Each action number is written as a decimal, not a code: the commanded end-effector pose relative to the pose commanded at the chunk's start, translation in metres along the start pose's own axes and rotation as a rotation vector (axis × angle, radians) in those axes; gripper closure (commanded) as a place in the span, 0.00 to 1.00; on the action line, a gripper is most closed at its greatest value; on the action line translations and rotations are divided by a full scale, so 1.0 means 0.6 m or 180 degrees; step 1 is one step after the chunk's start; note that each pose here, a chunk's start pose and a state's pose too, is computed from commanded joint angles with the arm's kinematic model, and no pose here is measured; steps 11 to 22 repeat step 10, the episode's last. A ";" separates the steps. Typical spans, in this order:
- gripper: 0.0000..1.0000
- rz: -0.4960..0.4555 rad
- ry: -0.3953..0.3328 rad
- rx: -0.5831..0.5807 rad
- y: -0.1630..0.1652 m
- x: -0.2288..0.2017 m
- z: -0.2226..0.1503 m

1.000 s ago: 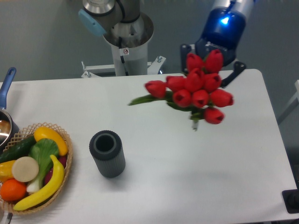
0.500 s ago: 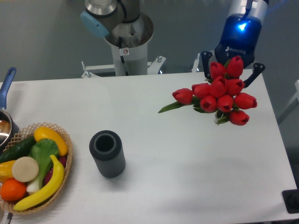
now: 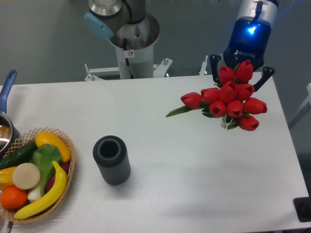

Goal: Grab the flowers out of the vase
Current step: 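Carry the tulip bunch up and away from the vase, then hold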

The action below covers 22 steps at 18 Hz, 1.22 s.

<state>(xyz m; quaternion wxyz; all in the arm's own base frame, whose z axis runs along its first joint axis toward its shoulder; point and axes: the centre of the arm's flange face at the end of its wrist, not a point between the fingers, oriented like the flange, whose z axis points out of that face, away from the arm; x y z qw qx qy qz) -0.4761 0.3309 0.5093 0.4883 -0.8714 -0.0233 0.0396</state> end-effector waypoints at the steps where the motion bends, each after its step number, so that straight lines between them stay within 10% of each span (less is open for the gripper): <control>1: 0.62 -0.0004 0.0003 -0.0001 0.001 -0.001 0.001; 22: 0.62 0.0001 0.0012 -0.0004 0.003 0.002 0.003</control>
